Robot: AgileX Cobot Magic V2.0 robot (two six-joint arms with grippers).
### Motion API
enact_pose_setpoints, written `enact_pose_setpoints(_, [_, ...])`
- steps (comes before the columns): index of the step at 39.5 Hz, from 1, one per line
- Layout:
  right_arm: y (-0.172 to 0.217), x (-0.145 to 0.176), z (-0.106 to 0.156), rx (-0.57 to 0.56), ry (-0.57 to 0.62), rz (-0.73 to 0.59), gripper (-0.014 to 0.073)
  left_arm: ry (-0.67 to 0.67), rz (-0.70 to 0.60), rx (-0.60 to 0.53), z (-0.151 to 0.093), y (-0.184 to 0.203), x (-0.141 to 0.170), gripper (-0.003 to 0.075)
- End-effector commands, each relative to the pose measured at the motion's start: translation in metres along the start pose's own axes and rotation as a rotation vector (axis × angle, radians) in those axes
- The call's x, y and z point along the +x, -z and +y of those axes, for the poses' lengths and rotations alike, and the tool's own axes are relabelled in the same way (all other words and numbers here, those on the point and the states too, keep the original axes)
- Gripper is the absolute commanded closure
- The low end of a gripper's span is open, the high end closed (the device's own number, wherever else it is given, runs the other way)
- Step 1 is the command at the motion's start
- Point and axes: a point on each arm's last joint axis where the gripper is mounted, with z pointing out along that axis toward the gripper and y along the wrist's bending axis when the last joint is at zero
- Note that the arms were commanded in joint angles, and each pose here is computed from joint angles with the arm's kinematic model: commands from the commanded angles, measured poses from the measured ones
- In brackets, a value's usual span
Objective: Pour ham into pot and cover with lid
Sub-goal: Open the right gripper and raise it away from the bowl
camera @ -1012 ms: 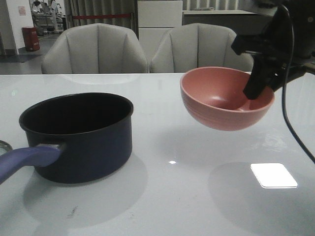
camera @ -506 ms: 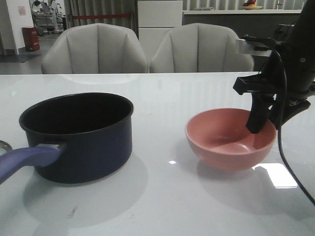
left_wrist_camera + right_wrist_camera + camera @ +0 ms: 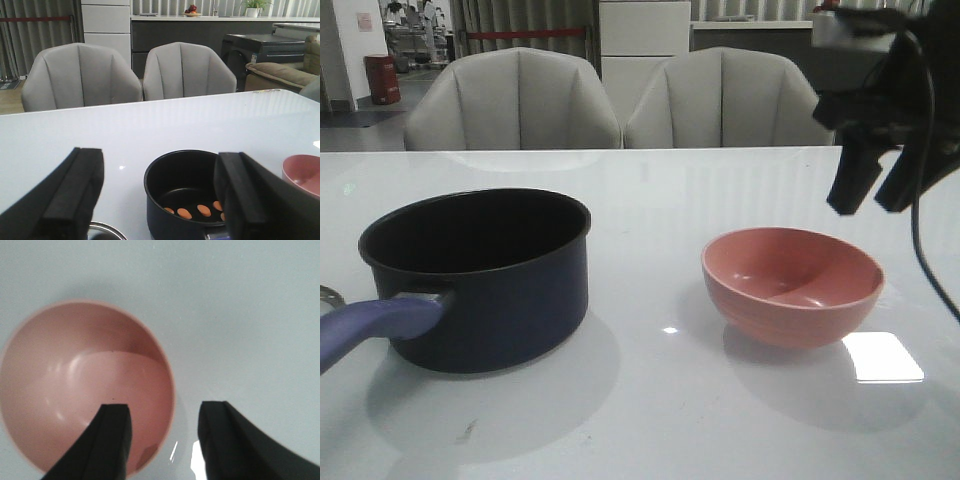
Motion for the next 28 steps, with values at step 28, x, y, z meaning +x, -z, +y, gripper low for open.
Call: enact_pose_setpoints(28, [0.143, 0.124, 0.038, 0.04, 0.028, -0.852, 0.0169, 0.011, -0.102, 0.004, 0.0, 0.001, -0.016, 0.0211])
